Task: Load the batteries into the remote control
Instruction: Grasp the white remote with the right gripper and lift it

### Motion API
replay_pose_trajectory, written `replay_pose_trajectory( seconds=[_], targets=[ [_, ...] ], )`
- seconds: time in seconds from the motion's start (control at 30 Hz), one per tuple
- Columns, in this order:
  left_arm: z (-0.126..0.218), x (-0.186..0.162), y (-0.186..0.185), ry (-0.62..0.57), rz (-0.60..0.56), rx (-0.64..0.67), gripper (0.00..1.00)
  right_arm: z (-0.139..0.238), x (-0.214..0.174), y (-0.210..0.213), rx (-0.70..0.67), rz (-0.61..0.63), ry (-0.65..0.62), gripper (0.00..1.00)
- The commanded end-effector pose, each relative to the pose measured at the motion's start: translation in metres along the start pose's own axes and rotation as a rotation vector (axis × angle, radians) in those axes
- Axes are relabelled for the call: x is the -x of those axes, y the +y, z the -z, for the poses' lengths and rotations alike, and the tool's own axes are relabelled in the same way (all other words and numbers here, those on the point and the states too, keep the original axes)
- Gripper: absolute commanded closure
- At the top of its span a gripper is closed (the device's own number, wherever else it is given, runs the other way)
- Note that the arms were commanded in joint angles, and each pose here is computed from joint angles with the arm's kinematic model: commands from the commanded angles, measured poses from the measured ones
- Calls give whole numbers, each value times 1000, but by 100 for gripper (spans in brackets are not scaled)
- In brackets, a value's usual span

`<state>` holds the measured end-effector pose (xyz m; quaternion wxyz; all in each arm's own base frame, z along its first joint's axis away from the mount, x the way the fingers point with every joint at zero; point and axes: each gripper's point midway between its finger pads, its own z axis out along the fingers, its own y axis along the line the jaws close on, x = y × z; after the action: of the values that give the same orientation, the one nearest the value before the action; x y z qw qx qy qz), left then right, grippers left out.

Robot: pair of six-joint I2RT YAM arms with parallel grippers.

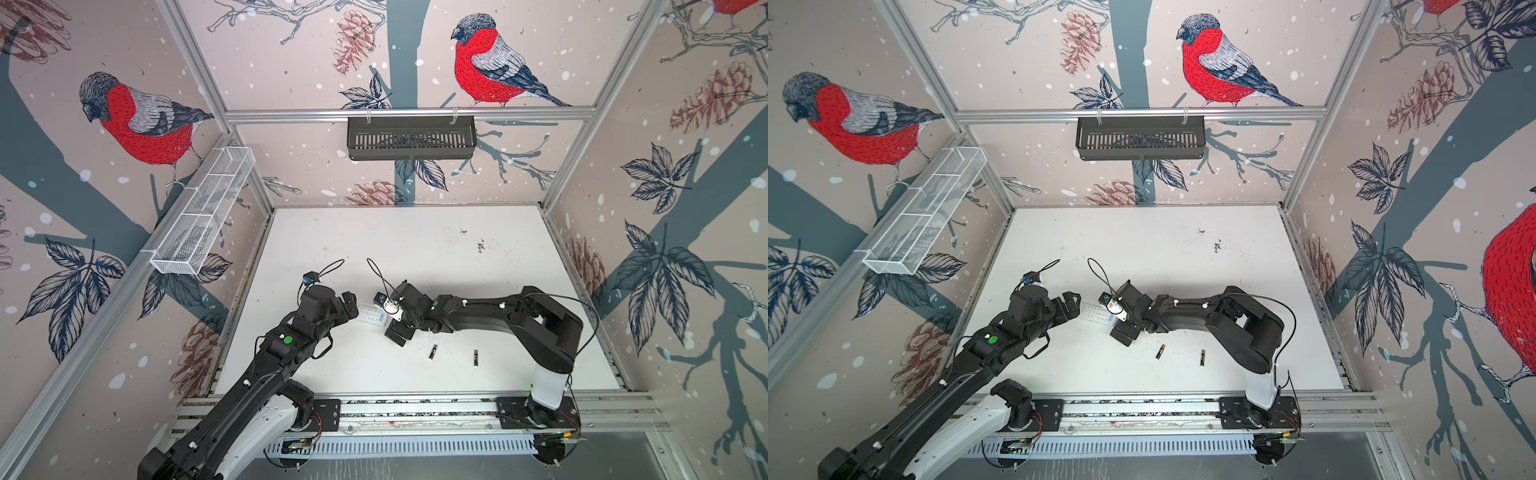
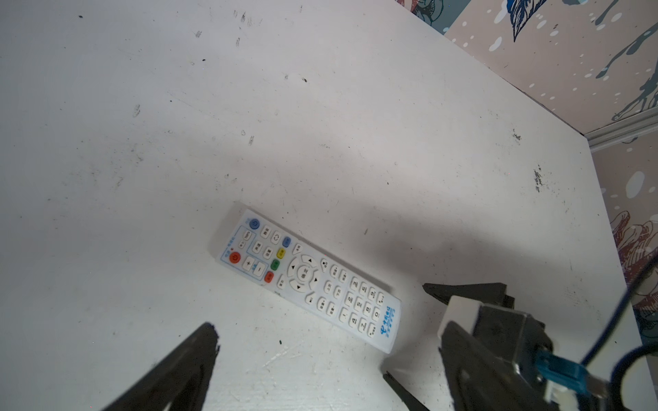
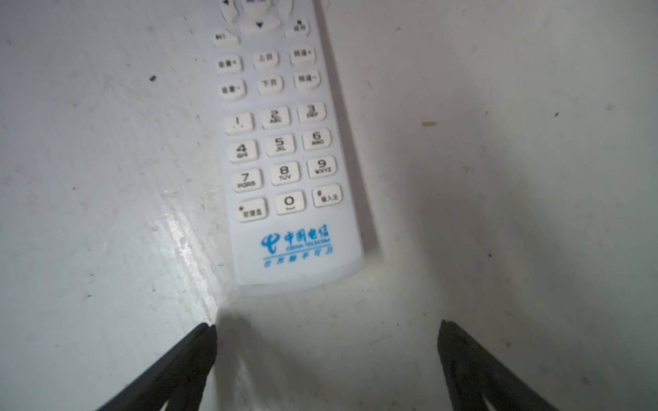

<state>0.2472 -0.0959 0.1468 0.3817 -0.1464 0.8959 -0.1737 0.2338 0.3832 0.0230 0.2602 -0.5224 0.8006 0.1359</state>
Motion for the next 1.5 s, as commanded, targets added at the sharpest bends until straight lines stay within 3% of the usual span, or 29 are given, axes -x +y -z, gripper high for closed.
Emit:
replay_pose_trajectory(
  seconds=[0.0,0.13,0.23,0.47,0.6,0.7,0.97,1.2,1.37,1.47],
  targets=[
    [3,4,-1,-9,-16,1,3,-9,4,-1,-7,6,7,1],
    [6,5,1,-24,-3,-1,2,-19,14,3,16,22,9,0],
    [8,6,2,-33,-1,-2,3,-26,19,8,30,42,21,6],
    [9,8,0,-41,-4,-10,3,-30,20,13,53,46,41,40],
    [9,8,-8,-39,-28,-52,2,-24,18,16,80,31,32,52],
    [8,8,-17,-35,-53,-96,2,-12,23,15,113,-10,-16,53],
    [20,5,-85,-24,-163,-475,2,76,48,-8,250,-234,-332,54],
    [62,7,-151,-85,-252,-847,2,164,46,-29,340,-355,-533,54],
    [93,-1,-190,-120,-339,-1081,2,221,43,-24,451,-378,-640,54],
    [105,-1,-204,-150,-353,-1175,2,251,42,-9,521,-326,-693,53]
  ],
)
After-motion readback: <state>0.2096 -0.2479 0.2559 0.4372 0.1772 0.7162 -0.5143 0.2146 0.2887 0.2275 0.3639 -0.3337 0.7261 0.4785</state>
